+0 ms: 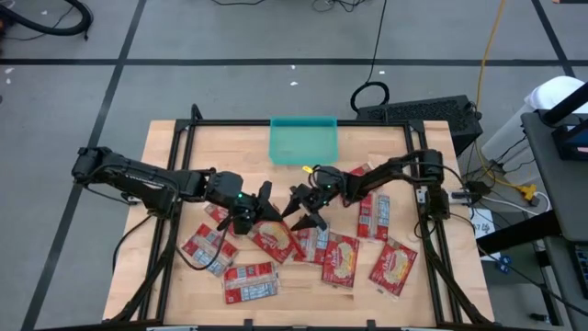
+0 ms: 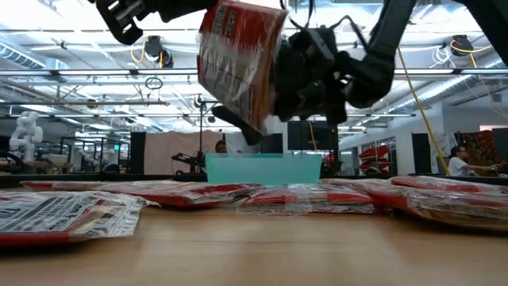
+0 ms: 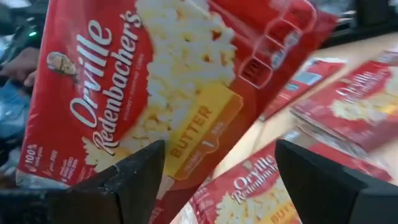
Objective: Sort popcorn bags into baskets
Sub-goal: Put the red popcorn bag into the blue bin
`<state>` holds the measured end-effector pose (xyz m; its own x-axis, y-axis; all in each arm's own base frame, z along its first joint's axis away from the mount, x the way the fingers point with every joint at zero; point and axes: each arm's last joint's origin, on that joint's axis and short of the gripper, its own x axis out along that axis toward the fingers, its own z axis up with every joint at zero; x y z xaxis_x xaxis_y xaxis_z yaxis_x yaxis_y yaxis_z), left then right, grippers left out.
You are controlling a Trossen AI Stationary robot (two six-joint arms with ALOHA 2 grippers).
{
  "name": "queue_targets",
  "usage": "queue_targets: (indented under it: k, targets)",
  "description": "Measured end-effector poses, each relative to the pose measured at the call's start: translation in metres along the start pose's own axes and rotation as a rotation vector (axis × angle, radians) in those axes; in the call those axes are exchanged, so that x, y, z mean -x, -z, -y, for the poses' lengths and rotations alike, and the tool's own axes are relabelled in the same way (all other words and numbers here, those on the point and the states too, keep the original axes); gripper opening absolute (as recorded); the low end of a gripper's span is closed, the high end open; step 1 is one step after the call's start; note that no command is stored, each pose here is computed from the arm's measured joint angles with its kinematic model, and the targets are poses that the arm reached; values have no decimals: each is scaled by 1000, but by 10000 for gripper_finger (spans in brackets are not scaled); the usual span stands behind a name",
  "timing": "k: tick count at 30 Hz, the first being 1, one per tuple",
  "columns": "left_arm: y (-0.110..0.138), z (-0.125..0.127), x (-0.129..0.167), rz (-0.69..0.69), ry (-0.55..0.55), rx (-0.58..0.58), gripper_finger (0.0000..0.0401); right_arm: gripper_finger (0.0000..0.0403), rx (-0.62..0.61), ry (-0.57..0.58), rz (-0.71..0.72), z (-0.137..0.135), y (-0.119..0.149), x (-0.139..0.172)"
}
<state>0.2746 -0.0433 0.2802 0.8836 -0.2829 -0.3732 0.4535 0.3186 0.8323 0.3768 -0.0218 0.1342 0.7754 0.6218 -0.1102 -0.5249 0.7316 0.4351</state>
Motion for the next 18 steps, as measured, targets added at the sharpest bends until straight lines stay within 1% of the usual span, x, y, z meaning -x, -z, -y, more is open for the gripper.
queue_targets:
  k: [3,6,8,11,13,16,18]
  targets:
    - [0,0,0,1,0,-23,1,299,60,-88,-15,2,-4,-6]
    - [-1,-1,0,8,-9,-62,1,295,91,-181,-33,1,-10,-10]
    - [-1,-3,0,13,-26,-84,1,289,132,-212,-33,0,-12,-11]
    - [1,-5,1,7,-38,-99,1,275,199,-214,-24,0,-13,-11]
    - [3,-5,1,-8,-37,-84,1,259,211,-194,-20,1,-13,-11]
    - [5,-4,1,-48,-34,-47,3,220,213,-177,-15,4,-14,-8]
    - [6,-4,2,-85,-38,-27,3,186,212,-171,-13,5,-14,-7]
